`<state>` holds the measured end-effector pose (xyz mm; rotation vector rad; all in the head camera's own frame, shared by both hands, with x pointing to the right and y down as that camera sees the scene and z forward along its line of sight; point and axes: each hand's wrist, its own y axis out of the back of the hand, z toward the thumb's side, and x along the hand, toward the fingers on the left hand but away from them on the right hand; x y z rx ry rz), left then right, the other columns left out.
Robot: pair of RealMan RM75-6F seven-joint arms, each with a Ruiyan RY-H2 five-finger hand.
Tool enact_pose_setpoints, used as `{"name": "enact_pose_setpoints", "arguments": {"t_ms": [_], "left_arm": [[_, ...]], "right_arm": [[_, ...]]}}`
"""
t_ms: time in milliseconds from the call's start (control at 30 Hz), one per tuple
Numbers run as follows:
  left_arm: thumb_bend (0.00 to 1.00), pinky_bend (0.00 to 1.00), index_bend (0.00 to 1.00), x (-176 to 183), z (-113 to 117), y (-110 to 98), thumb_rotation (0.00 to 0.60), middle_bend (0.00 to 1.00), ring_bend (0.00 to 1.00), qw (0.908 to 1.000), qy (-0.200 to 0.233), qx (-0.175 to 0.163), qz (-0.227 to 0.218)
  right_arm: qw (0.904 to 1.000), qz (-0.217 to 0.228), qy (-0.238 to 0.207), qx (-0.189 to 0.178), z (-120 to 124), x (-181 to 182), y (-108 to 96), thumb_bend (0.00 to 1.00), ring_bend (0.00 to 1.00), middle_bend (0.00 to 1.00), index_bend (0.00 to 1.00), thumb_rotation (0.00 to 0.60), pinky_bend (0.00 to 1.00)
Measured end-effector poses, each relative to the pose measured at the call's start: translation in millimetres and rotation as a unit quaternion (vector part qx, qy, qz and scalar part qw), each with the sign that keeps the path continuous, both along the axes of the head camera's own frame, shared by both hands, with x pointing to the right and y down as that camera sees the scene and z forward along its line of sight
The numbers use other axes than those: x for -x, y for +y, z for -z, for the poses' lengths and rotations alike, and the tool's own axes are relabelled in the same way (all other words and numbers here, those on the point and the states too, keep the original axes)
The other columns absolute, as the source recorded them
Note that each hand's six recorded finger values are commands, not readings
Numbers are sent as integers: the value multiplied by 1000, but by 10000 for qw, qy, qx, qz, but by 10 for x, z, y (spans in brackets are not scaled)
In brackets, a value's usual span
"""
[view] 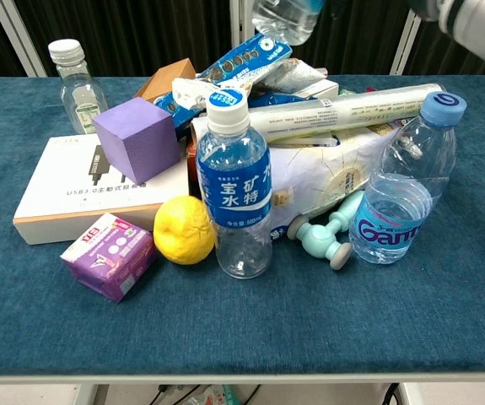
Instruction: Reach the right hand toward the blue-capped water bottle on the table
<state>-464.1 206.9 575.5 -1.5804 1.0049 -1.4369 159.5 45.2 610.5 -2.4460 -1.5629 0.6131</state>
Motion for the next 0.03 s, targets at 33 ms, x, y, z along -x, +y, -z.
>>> {"name": "enact_pose_setpoints", "arguments": {"t_ms": [33], "left_arm": [[49,254,87,7,1,1,265,108,144,10000,-10,1,-1]], "right_arm": [[10000,-4,3,36,-20,16,-6,364,511,604,743,600,628]]}}
